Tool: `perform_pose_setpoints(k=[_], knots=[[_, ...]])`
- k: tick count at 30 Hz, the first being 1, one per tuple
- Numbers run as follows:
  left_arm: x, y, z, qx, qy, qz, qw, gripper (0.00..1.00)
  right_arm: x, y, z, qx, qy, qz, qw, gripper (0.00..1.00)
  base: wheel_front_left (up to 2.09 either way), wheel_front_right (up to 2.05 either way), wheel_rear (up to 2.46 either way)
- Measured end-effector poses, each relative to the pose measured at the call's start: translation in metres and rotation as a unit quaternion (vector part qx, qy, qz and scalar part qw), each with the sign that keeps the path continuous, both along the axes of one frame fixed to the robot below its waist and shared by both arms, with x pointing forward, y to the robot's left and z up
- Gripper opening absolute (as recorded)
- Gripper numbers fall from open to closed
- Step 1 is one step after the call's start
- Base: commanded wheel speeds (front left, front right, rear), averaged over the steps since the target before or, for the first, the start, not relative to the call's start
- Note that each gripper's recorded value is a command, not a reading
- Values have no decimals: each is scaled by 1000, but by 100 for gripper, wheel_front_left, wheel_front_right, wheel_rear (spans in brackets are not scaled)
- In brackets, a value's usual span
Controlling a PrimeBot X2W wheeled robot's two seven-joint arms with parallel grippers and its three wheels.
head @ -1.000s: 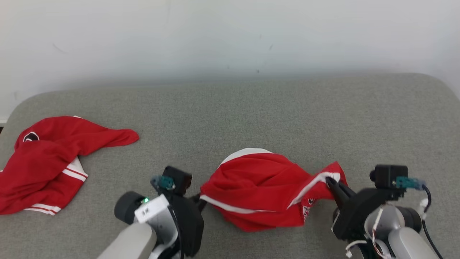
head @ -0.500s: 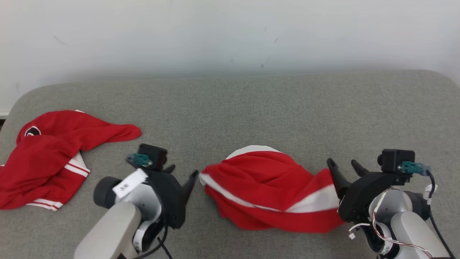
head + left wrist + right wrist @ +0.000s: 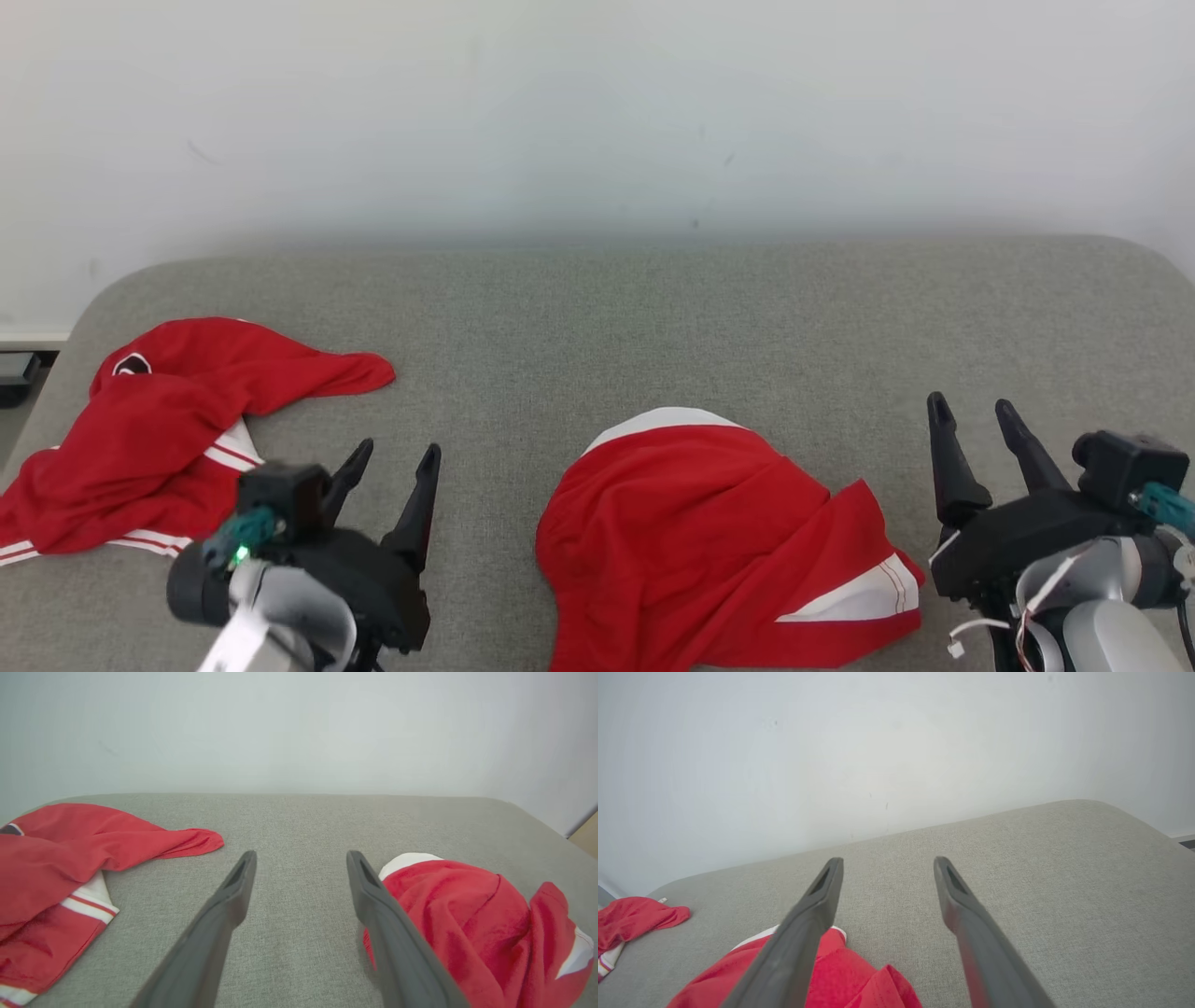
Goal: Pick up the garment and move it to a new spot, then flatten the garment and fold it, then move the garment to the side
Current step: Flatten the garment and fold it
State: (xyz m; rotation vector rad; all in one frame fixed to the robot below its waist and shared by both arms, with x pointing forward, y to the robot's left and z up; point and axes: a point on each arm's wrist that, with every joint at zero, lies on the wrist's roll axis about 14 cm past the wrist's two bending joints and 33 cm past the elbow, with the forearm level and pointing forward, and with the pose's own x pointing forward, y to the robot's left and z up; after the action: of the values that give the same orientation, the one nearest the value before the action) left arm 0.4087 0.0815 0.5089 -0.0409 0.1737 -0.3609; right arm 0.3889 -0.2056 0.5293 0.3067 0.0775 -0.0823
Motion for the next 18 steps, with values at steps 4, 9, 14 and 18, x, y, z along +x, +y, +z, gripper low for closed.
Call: perform_pose_setpoints(k=[4,9,14,18], knots=[[-18,3,9,-35,-39,11,999,100,-10,-1,11,11,-39,-15,999,100,0,0,0],[-36,7,13,-42,-80,18,996,100,-27,4,-4,18,-35,-20,999,100,0,0,0],[-54,10,11,-48,-109,29,993,100,-39,2,-13,14,-42,-31,999,100,0,0,0],[-69,14,-4,-56,-88,45,994,100,-47,2,-18,17,-45,-39,998,100,0,0,0]])
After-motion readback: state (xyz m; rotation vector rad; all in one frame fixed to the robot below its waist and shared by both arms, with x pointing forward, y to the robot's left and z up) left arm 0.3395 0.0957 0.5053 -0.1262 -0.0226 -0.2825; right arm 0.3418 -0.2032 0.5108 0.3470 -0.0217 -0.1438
